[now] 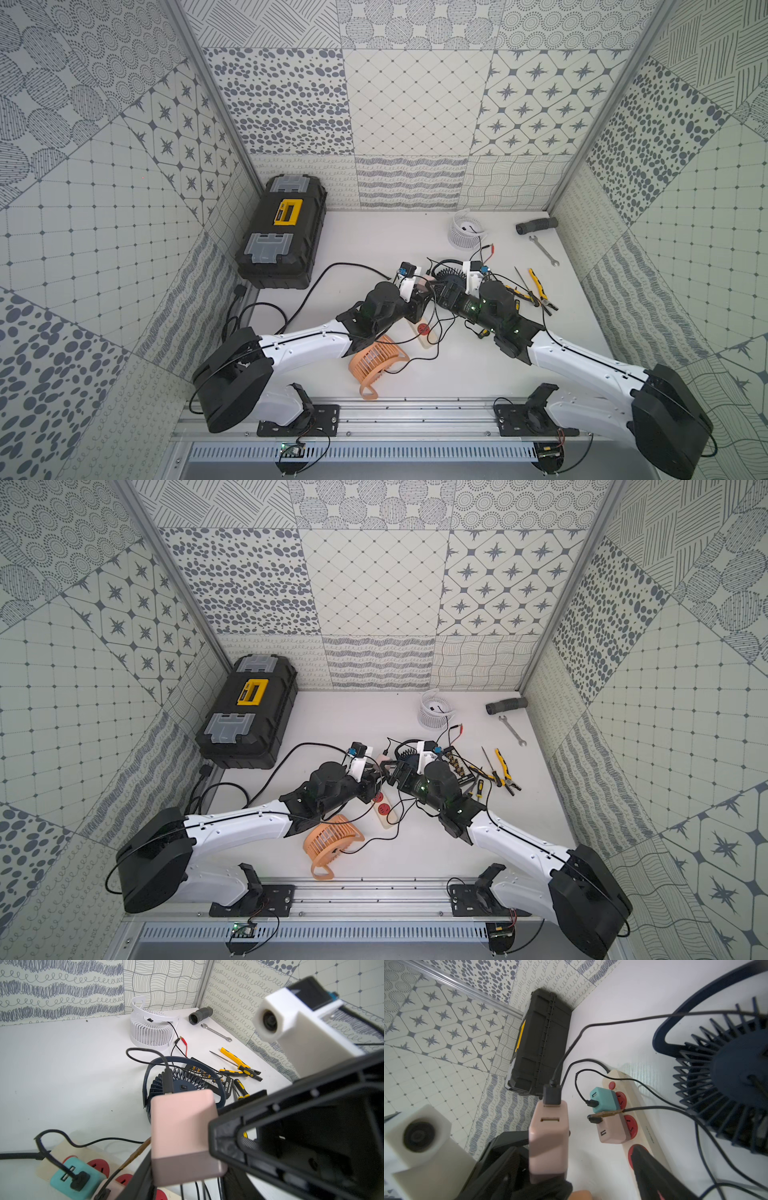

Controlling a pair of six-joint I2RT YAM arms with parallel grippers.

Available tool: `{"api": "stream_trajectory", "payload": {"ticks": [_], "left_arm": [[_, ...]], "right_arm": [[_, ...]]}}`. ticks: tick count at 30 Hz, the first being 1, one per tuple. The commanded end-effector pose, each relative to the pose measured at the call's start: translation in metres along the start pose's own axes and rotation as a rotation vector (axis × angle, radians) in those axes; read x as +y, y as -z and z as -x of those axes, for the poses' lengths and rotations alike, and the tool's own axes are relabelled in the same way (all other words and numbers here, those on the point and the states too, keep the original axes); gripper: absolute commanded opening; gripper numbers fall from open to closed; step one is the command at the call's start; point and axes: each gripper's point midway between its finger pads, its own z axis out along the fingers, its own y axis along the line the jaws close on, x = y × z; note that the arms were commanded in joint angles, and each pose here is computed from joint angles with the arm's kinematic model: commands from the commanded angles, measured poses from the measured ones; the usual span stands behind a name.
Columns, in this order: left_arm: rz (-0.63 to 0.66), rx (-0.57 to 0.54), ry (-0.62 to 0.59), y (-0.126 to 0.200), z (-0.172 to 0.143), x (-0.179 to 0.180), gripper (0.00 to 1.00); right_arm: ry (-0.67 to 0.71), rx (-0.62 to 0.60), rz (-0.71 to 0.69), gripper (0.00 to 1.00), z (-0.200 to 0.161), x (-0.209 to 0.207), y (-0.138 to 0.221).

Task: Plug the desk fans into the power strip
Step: Pick up the plug from the center of the board.

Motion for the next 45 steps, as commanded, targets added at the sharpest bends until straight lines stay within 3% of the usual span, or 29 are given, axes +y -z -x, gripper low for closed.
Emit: {"api": "stream_trajectory", "payload": {"ticks": [1,8,13,19,28,45], "left_arm": [[-0.09,0.023,-0.14,0.01,-0.002,-0.016,0.21],[-0.149,0.104,-0.263,0.017,-0.014,-0.023,0.21],[-0.254,0.13,-0.372,0.027,-0.018,-0.039,0.21],[-0.376,0.161,-0.487,0.041,-0.025,-0.06,0.21],[-0.427,0.148,-0.523,0.048,-0.027,-0.075,0.21],[-0.408,0.111,-0.518,0.05,-0.019,-0.075,0.21]], "right_arm": [[0.042,0.151,0.017,0.97,-0.002,0.007,0.013],[0.061,0.278,0.133,0.96,0.0,0.022,0.045],[0.064,0.445,0.139,0.93,-0.021,0.026,0.056],[0.032,0.54,0.182,0.81,-0.031,0.032,0.056],[-0.011,0.599,0.239,0.68,-0.03,0.035,0.056],[-0.066,0.706,0.299,0.53,-0.053,0.032,0.065]]}}
